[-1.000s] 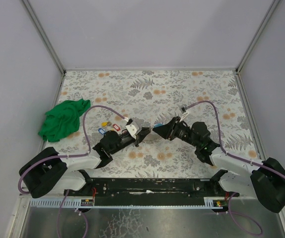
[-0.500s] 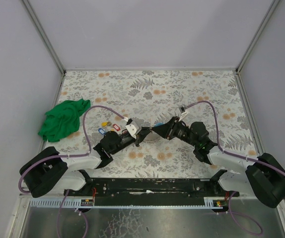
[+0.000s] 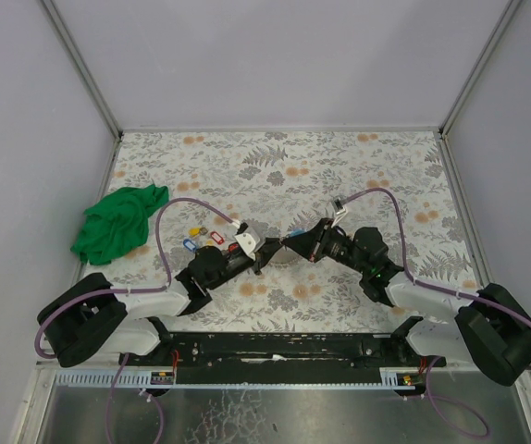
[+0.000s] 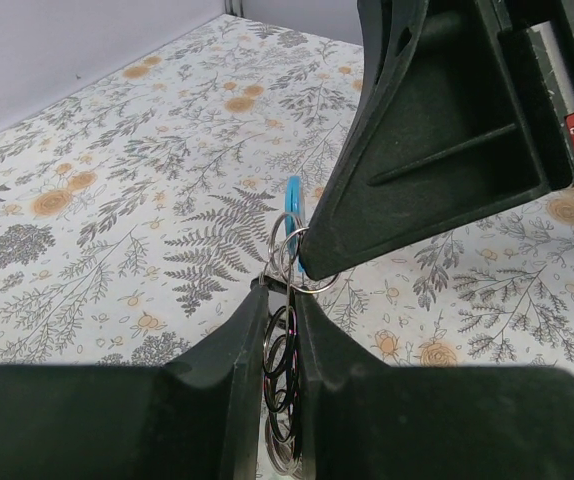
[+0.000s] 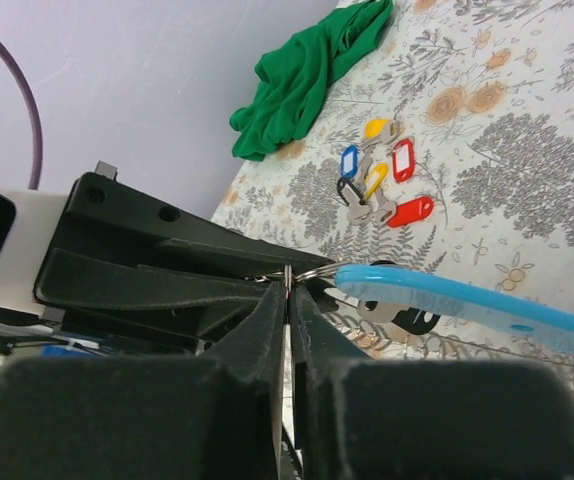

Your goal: Put the keys on the keyring

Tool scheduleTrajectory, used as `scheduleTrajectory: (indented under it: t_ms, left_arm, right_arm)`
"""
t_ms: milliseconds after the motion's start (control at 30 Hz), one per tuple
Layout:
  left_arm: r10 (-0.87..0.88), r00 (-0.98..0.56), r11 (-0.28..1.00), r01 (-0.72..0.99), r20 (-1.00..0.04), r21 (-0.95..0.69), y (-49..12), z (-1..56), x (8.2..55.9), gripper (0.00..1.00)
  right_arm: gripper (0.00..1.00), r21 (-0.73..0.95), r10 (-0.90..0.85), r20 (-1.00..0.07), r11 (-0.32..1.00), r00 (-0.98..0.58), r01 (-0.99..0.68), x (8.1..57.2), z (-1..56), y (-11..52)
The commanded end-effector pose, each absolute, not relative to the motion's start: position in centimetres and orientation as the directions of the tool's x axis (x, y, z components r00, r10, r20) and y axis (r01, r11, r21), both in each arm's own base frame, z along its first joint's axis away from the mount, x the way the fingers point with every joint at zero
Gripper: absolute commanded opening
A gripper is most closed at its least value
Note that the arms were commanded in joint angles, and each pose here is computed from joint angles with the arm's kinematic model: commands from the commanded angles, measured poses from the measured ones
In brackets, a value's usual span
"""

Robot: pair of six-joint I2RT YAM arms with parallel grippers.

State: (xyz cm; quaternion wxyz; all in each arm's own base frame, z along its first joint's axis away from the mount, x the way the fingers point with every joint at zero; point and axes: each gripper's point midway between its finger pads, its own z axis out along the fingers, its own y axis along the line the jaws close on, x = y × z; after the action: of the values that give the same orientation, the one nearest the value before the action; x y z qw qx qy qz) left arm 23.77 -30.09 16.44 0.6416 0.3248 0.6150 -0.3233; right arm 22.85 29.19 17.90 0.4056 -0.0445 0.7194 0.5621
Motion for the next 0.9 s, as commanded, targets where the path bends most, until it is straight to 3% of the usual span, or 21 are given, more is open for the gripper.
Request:
scheduleTrajectory:
  t_ms: [0,133,267,433,667,867]
  left_arm:
    - [-0.104,0.108,0.596,0.802,-0.989,0.025,-30.1,19.5,24.0,0.03]
    - [-0.093,0.088,0.588,0.809,-0.992,0.017,-29.9,19.0,23.6,0.1]
    - [-0.067,0.071,0.551,0.834,-0.995,0.022,-29.9,18.6,22.5,0.24]
    - [-0.003,0.088,0.49,0.868,-0.996,0.075,-29.7,17.7,21.3,0.34]
    - [-0.026,0.148,0.431,0.894,-0.989,0.123,-28.5,19.5,20.7,0.39]
    - [-0.077,0.22,0.413,0.895,-0.972,0.17,-27.5,21.7,20.0,0.4]
  right_arm:
    - [0.04,0.69,0.374,-0.724,0.395,-0.58,-0.607,23.2,19.9,28.7]
    - [0.0,0.593,0.273,-0.803,0.447,-0.53,-0.669,23.2,20.0,28.6]
    - [0.0,0.448,0.064,-0.876,0.479,-0.479,-0.755,22.9,19.8,28.8]
    - [0.0,0.235,-0.197,-0.912,0.467,-0.359,-0.852,23.1,20.3,28.1]
    - [0.0,-0.033,-0.419,-0.899,0.356,-0.128,-0.934,23.7,22.3,27.1]
    - [0.0,-0.147,-0.515,-0.857,0.228,0.008,-0.963,24.3,22.0,27.4]
